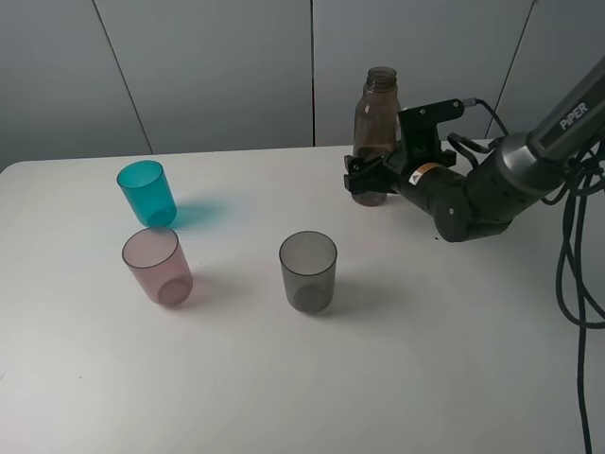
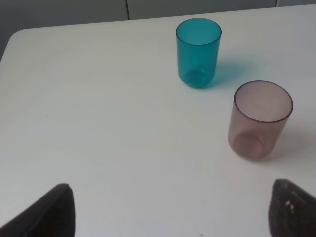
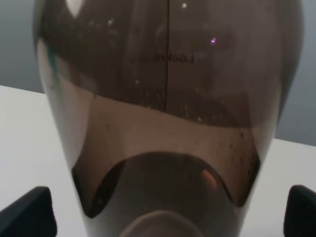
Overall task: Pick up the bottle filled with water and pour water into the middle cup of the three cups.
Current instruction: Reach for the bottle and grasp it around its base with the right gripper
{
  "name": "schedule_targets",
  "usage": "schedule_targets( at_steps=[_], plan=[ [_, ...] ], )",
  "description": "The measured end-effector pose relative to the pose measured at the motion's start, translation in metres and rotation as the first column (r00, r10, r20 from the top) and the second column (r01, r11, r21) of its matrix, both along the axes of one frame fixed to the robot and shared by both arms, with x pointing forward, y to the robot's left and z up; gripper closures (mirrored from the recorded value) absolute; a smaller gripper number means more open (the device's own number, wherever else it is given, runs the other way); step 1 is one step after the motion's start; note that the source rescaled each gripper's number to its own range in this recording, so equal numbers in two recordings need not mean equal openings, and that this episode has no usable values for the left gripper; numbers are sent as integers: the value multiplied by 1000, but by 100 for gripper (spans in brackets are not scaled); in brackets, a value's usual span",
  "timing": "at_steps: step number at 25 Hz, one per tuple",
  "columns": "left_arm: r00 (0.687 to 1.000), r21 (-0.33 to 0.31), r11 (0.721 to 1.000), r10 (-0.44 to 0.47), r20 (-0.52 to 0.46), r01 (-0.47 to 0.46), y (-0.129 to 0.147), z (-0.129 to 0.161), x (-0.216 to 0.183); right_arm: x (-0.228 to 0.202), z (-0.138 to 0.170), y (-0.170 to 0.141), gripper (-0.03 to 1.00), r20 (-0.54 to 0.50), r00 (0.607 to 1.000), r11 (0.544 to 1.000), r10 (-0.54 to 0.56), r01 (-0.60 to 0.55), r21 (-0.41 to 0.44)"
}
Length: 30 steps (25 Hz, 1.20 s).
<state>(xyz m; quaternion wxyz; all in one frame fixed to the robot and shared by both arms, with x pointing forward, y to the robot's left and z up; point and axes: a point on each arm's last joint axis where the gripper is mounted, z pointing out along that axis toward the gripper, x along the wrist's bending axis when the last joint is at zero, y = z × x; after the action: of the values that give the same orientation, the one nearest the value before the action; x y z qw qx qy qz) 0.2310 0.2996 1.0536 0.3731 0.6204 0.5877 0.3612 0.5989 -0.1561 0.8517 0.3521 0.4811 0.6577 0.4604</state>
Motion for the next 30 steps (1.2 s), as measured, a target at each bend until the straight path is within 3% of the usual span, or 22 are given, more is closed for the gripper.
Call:
schedule_targets(
  at_steps=[17, 30],
  plan=[
    [1000, 0, 1000, 0, 0, 0, 0, 0, 0, 22, -15, 8, -3, 20, 999, 996, -30, 28, 82],
    [1000, -4, 1000, 2, 0, -2, 0, 0, 0, 25, -10, 9, -3, 66, 997, 994, -33, 26, 109]
  ],
)
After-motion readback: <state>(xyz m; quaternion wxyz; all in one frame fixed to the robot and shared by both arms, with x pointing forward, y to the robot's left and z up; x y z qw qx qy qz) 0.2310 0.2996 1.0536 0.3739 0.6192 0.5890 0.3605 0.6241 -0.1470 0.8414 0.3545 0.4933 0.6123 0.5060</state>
